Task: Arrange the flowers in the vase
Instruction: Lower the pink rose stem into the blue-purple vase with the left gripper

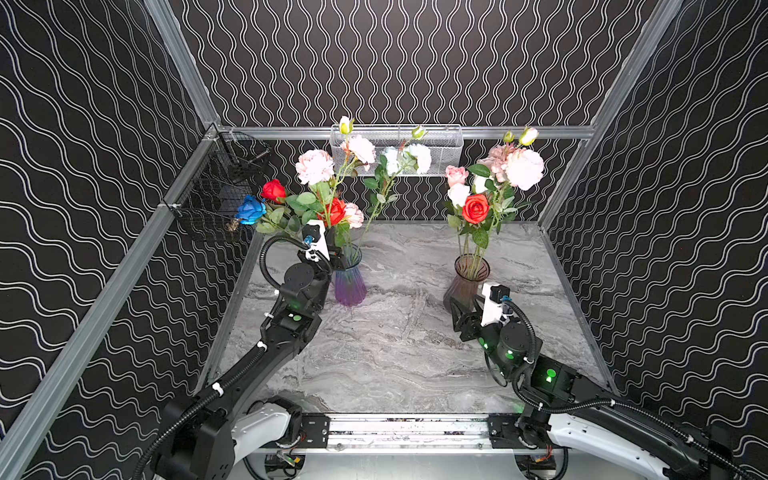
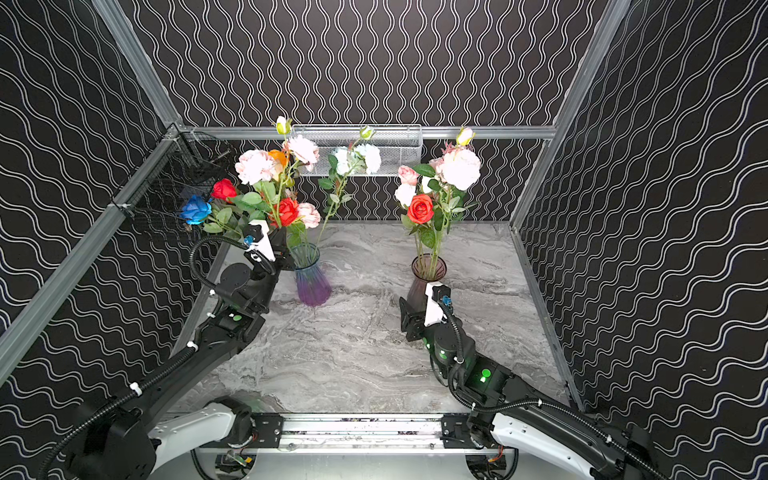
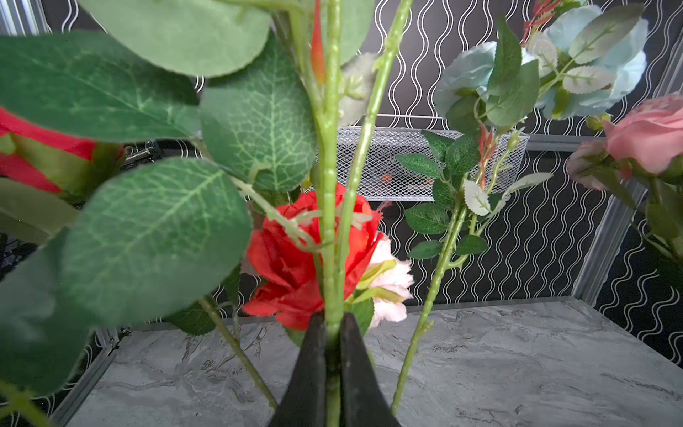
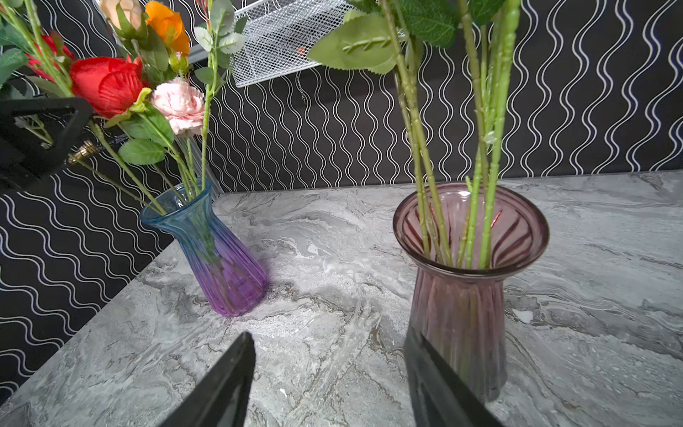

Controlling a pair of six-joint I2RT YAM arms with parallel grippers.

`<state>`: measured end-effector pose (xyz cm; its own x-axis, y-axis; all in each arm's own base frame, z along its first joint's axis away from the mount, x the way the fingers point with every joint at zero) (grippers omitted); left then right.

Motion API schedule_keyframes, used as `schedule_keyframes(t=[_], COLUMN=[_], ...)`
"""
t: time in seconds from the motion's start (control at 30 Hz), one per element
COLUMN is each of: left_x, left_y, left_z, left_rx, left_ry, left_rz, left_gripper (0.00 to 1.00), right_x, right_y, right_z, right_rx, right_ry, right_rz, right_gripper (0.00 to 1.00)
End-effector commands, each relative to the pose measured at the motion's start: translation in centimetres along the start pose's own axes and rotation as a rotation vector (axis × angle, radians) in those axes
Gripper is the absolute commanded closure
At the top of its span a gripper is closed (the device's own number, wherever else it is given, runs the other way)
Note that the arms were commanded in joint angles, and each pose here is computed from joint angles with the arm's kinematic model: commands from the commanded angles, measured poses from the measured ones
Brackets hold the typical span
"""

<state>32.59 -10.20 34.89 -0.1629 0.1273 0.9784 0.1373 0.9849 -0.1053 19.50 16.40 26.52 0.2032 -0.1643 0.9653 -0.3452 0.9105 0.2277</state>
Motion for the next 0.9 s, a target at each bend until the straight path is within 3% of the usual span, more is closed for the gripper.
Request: schedule_keyframes(t=[0.0, 0.47, 0.6, 0.73, 0.87], left_x=[0.2, -1.2, -1.7, -1.7, -1.7], left_y=[0.0, 0.0, 0.0, 0.2, 0.2], left_z=[0.1, 0.1, -0.1, 0.1, 0.1], left_rx=[-0.001, -0.004, 0.011, 0.020, 0.022], left_ry=[-0.004, 0.077, 0.126, 0.132, 0.153], left_rz=[0.017, 0.035, 0.026, 0.040, 0.048], left_gripper=[1.00, 0.87, 0.74, 0.74, 0.66], right_x=[0.6, 0.4, 0.4, 0.3, 0.3], right_y=[0.2, 0.1, 0.1, 0.1, 0.1], right_z=[0.0, 0.1, 0.1, 0.2, 0.1], right_rx=[0.010, 0.011, 0.014, 0.012, 0.012], right_ry=[-0.022, -0.019, -0.022, -0.020, -0.018], right_rz=[-0.025, -0.029, -0.032, -0.032, -0.031], right_gripper=[0.35, 0.34, 0.34, 0.34, 0.34])
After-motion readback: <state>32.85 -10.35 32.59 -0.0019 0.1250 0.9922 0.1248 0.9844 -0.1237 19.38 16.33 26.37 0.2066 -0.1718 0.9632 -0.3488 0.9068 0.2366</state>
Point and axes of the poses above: each gripper's point midway between its finger pads, its own z axis back along the fingers, its own y axis along the line the jaws close on, x = y × z, the point moved 5 cm from there along z, back along the fingers, and after that the axes turned 2 degrees about z, right-handed, at the moved point
